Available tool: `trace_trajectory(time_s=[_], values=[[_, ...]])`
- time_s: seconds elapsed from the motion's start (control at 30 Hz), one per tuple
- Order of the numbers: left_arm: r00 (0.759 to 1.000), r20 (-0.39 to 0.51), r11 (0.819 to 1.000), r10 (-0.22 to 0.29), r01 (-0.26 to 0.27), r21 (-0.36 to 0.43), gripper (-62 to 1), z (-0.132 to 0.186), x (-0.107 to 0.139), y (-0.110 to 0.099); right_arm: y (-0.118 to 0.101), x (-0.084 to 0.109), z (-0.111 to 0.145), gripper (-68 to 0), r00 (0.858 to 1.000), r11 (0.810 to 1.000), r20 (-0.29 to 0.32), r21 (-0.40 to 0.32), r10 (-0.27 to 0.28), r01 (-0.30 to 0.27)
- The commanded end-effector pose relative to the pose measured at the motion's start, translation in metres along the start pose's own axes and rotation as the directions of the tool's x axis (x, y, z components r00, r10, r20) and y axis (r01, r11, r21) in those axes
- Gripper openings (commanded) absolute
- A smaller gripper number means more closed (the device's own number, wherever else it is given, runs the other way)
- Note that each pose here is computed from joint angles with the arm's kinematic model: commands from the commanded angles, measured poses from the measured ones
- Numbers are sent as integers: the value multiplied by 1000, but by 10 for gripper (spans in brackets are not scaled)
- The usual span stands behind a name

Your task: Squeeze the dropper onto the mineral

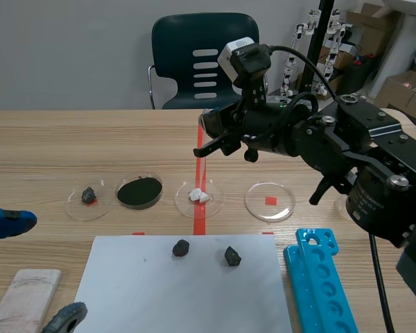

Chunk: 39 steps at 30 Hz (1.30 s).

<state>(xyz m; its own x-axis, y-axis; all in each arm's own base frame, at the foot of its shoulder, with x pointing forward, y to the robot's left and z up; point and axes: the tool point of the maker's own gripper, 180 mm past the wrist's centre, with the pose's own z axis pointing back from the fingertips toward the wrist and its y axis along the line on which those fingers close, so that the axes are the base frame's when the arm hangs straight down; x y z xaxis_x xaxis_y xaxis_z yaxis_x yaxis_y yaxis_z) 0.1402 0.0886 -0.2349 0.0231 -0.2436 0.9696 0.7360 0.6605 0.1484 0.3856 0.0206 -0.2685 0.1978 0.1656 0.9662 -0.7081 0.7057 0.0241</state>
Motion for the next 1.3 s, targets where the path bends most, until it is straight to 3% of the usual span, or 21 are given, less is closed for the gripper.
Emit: trace_trajectory(time_s=[0.0, 0.9, 1.27], values=[[999, 38, 1000, 6, -6, 10, -37, -2, 8, 1, -3, 16, -3, -673, 999, 1000, 39, -1, 14, -14], [999, 38, 1000, 6, -6, 10, -37, -2, 8, 1, -3, 16, -2, -673, 1000, 1000, 25, 0, 17, -17], [999, 38, 1000, 6, -6, 10, -37, -2, 8, 1, 11, 69, 17, -673, 990, 993, 83, 27, 112, -114]])
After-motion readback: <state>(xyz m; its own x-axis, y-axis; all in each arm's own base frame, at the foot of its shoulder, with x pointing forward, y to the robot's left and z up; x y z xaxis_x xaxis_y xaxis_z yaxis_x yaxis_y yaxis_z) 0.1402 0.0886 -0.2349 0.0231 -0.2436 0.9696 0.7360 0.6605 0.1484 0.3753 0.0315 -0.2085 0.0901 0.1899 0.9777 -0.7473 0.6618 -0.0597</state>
